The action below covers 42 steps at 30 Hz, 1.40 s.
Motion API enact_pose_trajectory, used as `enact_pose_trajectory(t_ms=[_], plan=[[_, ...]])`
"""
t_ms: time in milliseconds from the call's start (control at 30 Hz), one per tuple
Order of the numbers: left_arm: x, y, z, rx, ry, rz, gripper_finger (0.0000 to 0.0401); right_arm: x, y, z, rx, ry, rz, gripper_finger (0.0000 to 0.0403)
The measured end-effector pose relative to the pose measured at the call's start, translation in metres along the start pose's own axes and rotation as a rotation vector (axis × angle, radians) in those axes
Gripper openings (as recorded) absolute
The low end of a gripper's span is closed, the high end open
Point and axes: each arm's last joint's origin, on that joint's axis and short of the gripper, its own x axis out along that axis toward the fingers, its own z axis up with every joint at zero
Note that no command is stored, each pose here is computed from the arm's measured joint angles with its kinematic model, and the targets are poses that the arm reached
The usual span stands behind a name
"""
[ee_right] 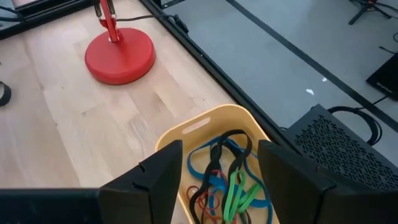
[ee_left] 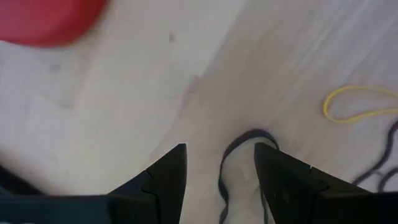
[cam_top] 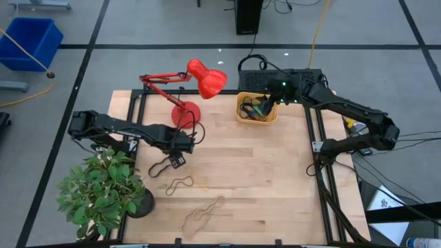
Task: Pick and place rubber bands into bin
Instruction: Put the black rubber band into the yellow container
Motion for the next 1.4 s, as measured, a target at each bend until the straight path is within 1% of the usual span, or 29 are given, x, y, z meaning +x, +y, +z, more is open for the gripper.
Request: enact_pose_trajectory(t_ms=[100,233,467,700,767,833,1067,1100,1300,1333,1400], plan=[[0.019,0.000,-0.007,-0.002,0.023,-0.037,0.0195,0.001,0.000,0.000,0.006,0.003,0.000,0.0200],[0.036,0.000,-0.015,-0.010,0.047,-0.079,0.0195,0.000,0.000,0.000,0.007,0.001,0.001,0.0200],[0.052,0.005,-0.028,-0.005,0.097,-0.053,0.0195,0.000,0.000,0.000,0.008,0.001,0.001,0.0202],[0.064,0.008,-0.035,-0.019,0.092,-0.056,0.0190,0.000,0.000,0.000,0.008,0.001,0.001,0.0200],[0.064,0.007,-0.035,-0.018,0.092,-0.061,0.0173,0.000,0.000,0.000,0.008,0.001,0.001,0.0202],[0.064,0.006,-0.034,-0.016,0.087,-0.070,0.0146,0.000,0.000,0.000,0.008,0.001,0.001,0.0203],[0.064,0.004,-0.031,-0.015,0.067,-0.112,0.0019,0.000,0.000,0.000,0.008,0.001,0.001,0.0198],[0.064,0.003,-0.031,-0.014,0.066,-0.116,0.0011,0.000,0.000,0.000,0.008,0.001,0.001,0.0197],[0.061,0.002,-0.028,0.002,0.053,-0.120,0.0006,0.000,0.001,0.000,-0.003,0.002,0.010,0.0197],[0.059,0.001,-0.025,0.007,0.032,-0.118,0.0006,-0.001,0.002,-0.001,-0.016,0.003,0.019,0.0197],[0.054,-0.001,-0.017,0.016,-0.029,-0.132,0.0006,-0.005,0.008,0.000,-0.053,-0.007,0.078,0.0197]])
